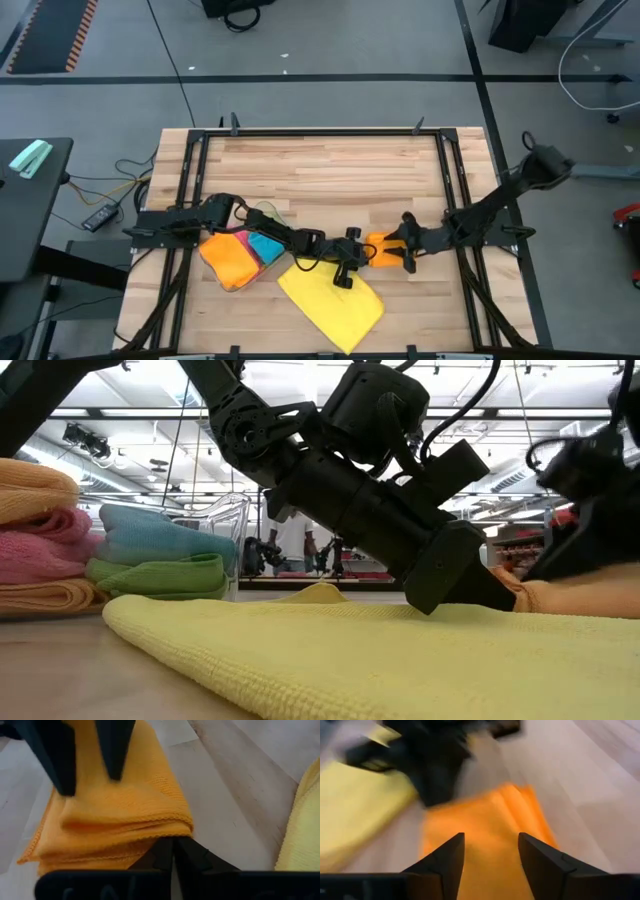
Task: Fold microfiber towels
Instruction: Fold the orange microfiber cloth
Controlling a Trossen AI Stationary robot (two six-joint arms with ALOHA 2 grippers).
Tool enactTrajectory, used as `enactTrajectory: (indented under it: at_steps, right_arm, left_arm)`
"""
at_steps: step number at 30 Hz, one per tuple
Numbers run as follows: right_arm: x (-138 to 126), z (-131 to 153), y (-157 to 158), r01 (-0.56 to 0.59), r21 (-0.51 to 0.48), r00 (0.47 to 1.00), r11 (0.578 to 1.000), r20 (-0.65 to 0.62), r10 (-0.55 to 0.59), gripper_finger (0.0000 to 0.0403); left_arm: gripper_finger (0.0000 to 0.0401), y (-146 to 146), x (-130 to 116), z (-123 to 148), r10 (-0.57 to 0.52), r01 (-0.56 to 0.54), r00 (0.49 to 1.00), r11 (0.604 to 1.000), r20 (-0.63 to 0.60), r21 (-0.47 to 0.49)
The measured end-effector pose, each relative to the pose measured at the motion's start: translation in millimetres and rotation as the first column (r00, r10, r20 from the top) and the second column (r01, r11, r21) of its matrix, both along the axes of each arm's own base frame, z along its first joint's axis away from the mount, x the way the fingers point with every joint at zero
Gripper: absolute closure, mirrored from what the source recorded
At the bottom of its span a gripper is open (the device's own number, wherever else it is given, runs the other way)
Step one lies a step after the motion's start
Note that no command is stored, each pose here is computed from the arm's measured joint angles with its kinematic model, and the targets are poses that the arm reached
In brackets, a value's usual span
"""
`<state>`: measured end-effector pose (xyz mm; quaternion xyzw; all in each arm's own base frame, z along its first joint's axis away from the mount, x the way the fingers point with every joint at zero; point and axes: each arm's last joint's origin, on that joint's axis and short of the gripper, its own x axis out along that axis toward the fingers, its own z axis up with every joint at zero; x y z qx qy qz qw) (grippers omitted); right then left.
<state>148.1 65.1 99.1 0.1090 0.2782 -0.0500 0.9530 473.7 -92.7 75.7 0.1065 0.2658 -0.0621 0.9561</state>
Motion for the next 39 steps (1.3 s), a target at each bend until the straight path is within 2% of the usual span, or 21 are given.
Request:
enactTrajectory:
  at_steps: [4, 7, 15, 21, 25, 30, 35, 39]
  right_arm:
    - [-5, -11, -7, 0.084, -0.052, 0.995, 0.995, -0.051, -0.087, 0.0207]
    - [-4, -16, -11, 0.131, -0.033, 0.988, 0.991, -0.079, -0.133, 0.0212]
    - [5, -1, -8, 0.089, -0.01, 0.995, 0.996, -0.049, -0.09, 0.0215]
    - [4, 7, -13, 0.076, -0.025, 0.997, 0.997, -0.033, -0.076, 0.0181]
    - [1, 6, -18, 0.097, -0.041, 0.992, 0.994, -0.071, -0.1, 0.0149]
    - [-3, -3, -27, 0.148, -0.023, 0.972, 0.989, -0.179, -0.15, 0.0126]
    - [0, -7, -30, 0.136, 0.009, 0.965, 0.991, -0.226, -0.131, 0.0125]
    - [-1, -8, -28, 0.117, 0.001, 0.964, 0.993, -0.24, -0.114, 0.0145]
  left_arm:
    - [0.0379, 0, 0, 0, 0.0, 0.0, 1.0, 1.0, 0.0, 0.0]
    - [0.0387, 0, 0, 0, -0.002, 0.002, 1.0, 1.0, 0.0, 0.003]
    - [0.0379, 0, 0, 0, -0.003, 0.003, 1.0, 1.0, -0.002, 0.005]
    - [0.0376, -1, 0, 0, -0.005, 0.005, 1.0, 1.0, -0.002, 0.005]
    - [0.0387, -1, 0, 0, -0.005, 0.005, 1.0, 1.0, -0.002, 0.005]
    - [0.039, -1, 0, 0, -0.005, 0.005, 1.0, 1.0, -0.002, 0.006]
    - [0.0375, -1, 0, 0, -0.005, 0.005, 1.0, 1.0, -0.002, 0.006]
    - [0.0372, -1, 0, 0, -0.006, 0.006, 1.0, 1.0, -0.001, 0.006]
